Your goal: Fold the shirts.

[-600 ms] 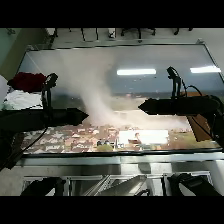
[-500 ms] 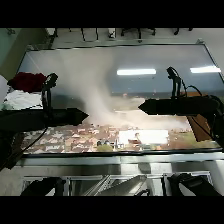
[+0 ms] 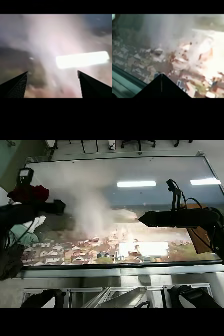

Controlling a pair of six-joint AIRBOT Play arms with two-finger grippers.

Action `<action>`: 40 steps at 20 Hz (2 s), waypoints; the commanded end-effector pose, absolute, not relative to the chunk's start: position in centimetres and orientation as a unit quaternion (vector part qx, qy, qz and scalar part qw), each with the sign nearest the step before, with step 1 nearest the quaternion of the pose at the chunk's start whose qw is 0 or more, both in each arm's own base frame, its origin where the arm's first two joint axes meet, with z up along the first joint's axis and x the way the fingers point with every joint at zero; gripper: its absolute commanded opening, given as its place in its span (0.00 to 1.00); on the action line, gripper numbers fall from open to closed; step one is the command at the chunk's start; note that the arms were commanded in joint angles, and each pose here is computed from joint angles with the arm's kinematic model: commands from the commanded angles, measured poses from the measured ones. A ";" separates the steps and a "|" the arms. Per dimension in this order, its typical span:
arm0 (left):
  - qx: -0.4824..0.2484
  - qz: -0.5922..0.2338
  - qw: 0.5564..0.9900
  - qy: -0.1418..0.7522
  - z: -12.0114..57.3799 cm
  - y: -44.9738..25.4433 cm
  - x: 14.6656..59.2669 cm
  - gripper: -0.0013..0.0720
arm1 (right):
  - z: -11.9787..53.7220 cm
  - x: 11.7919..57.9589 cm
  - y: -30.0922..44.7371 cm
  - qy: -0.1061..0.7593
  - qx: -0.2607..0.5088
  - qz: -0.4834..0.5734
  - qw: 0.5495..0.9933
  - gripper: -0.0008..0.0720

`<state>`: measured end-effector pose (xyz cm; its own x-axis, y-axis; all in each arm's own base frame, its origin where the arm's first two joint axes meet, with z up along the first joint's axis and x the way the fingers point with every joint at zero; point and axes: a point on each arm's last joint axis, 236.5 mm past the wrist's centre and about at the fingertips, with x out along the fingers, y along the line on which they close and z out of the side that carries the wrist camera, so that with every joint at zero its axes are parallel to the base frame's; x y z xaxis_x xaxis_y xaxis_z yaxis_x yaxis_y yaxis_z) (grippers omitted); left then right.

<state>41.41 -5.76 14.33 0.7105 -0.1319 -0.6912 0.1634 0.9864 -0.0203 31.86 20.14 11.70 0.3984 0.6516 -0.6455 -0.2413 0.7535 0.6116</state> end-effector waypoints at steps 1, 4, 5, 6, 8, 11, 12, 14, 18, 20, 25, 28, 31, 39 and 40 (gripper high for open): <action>0.173 0.034 0.937 0.301 14.9 4.5 51.5 0.97 | 11.7 31.9 20.2 0.474 0.217 0.277 0.807 0.04; 0.240 0.065 0.912 0.326 9.0 9.3 58.4 0.97 | 11.7 31.9 20.2 0.474 0.217 0.277 0.807 0.04; 0.253 0.070 0.903 0.341 6.5 10.6 60.0 0.97 | 11.6 31.9 20.2 0.475 0.217 0.276 0.807 0.04; 0.262 0.074 0.894 0.355 3.9 11.9 61.6 0.97 | 11.6 31.9 20.2 0.475 0.217 0.276 0.807 0.04; 0.261 0.080 0.884 0.378 -1.0 13.7 63.9 0.97 | 11.6 31.9 20.2 0.476 0.217 0.276 0.807 0.04; 0.255 0.084 0.880 0.392 -6.1 15.7 65.8 0.97 | 11.5 31.9 20.2 0.476 0.217 0.276 0.806 0.04; 0.254 0.086 0.880 0.393 -7.2 16.2 66.3 0.97 | 11.5 31.9 20.2 0.476 0.217 0.276 0.806 0.04; 0.252 0.088 0.877 0.400 -9.2 16.8 66.8 0.97 | 11.5 31.9 20.2 0.476 0.217 0.276 0.806 0.04; 0.251 0.087 0.872 0.411 -11.6 17.3 66.9 0.94 | 11.5 31.9 20.2 0.476 0.217 0.276 0.806 0.04; 0.247 0.095 0.868 0.420 -11.6 18.2 66.3 0.23 | 11.5 31.9 20.2 0.476 0.217 0.276 0.806 0.04; 0.212 0.135 0.861 0.442 -6.0 19.0 64.1 0.04 | 11.5 31.9 20.2 0.476 0.217 0.276 0.806 0.04; 0.185 0.121 0.909 0.354 5.6 13.7 65.3 0.04 | 11.5 31.9 20.2 0.476 0.217 0.276 0.806 0.04; 0.168 0.078 0.951 0.247 19.5 5.6 63.6 0.04 | 11.5 31.9 20.2 0.476 0.217 0.276 0.806 0.04; 0.024 -0.221 0.908 0.355 25.5 -18.9 45.3 0.04 | 11.5 31.9 20.2 0.476 0.217 0.276 0.806 0.04; 0.021 -0.256 0.886 0.385 23.6 -21.7 43.1 0.04 | 11.5 31.9 20.2 0.476 0.217 0.276 0.806 0.04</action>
<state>51.23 -13.25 25.77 0.7860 -0.2059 -0.5830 0.2756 0.9607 0.0322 31.91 20.17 11.53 0.3949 0.6513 -0.6479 -0.2382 0.7537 0.6125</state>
